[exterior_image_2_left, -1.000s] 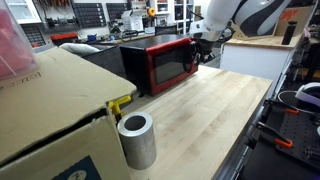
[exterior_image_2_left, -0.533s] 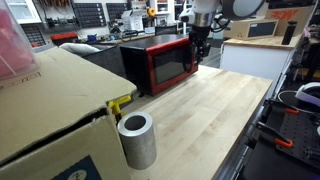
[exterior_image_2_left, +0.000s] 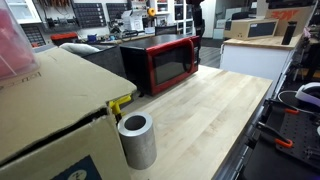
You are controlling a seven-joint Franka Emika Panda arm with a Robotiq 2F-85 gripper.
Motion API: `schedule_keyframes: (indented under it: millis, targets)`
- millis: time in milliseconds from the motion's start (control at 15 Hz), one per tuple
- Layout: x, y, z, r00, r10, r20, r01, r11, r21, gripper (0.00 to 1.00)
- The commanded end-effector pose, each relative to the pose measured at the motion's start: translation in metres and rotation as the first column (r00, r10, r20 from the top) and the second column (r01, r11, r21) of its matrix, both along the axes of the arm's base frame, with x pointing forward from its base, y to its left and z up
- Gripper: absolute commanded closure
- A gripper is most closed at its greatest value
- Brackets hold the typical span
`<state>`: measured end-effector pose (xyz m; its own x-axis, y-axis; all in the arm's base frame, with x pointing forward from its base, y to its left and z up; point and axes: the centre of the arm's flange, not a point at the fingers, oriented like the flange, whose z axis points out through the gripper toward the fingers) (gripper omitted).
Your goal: Close the microwave door.
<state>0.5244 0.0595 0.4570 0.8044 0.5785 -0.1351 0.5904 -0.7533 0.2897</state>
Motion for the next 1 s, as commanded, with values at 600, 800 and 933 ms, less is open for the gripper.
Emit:
schedule_keyframes:
  millis: [600, 800, 933]
  targets:
    - [0.020, 0.004, 0.071, 0.775, -0.587, 0.234, 0.575, 0.809, 0.123, 0.00]
    - [0.018, 0.003, 0.089, 0.685, -0.649, 0.330, 0.630, 0.756, 0.179, 0.00]
    - [0.016, 0.004, 0.100, 0.643, -0.654, 0.400, 0.637, 0.746, 0.196, 0.00]
